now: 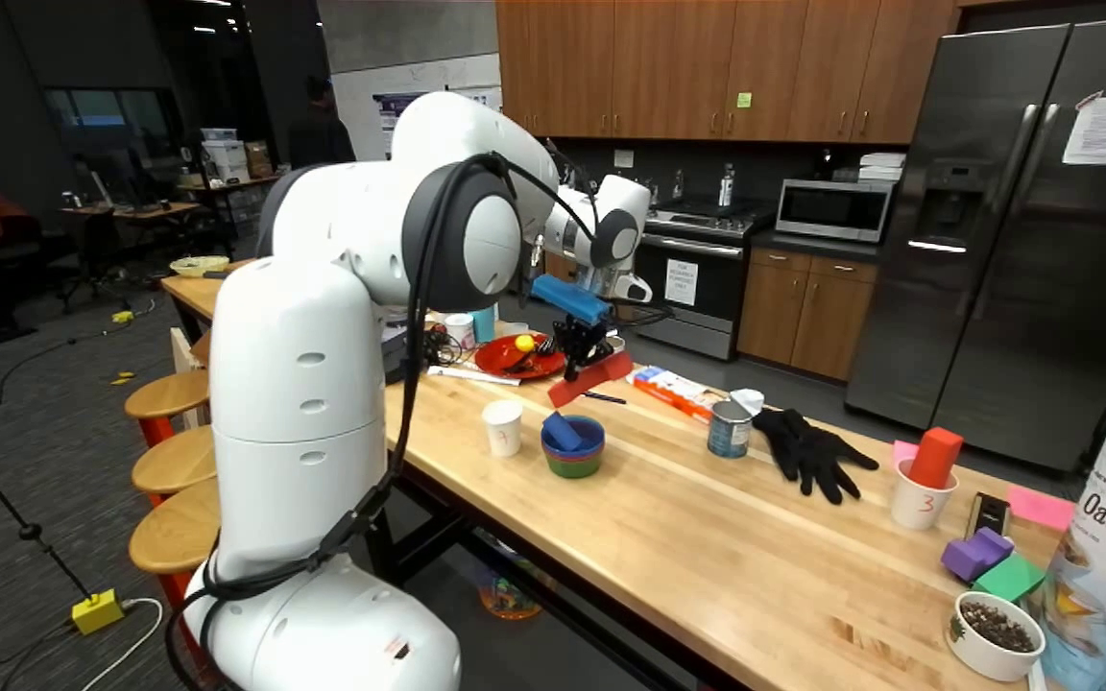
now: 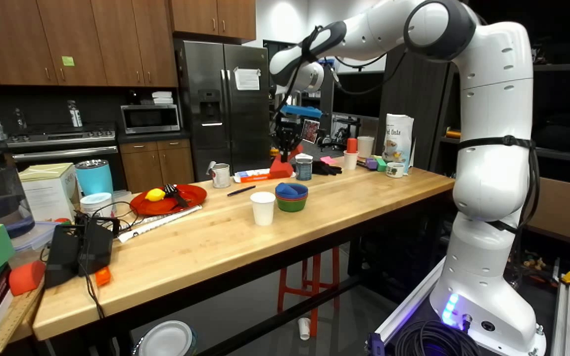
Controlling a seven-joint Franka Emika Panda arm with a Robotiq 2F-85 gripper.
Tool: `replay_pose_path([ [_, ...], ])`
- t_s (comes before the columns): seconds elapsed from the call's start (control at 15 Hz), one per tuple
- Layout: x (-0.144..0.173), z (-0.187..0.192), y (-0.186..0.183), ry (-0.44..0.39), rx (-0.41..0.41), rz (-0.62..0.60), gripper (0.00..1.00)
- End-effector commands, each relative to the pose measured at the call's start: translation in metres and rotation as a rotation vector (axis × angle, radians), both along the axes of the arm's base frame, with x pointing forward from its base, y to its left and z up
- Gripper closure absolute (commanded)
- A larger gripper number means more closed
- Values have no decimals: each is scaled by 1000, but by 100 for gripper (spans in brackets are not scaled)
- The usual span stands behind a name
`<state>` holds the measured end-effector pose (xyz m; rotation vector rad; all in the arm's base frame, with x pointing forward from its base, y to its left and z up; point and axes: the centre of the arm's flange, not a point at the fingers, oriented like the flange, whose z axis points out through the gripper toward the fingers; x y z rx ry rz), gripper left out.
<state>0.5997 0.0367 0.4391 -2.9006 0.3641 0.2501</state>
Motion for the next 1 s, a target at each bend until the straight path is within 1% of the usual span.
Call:
replay_pose_path([
  [0.0,-53,-4,19,6,14,-80,99],
  [0.27,-82,-18,34,40,39,-166,99],
  [0.47,-90,-33,35,54,85,-217,99],
  [0.6,-91,-44,32,45,120,-230,99],
  [0.73,-88,-54,29,24,137,-235,99],
  [0.87,-88,-57,29,-1,128,-231,99],
  [0.93,-89,-56,30,-16,111,-225,99],
])
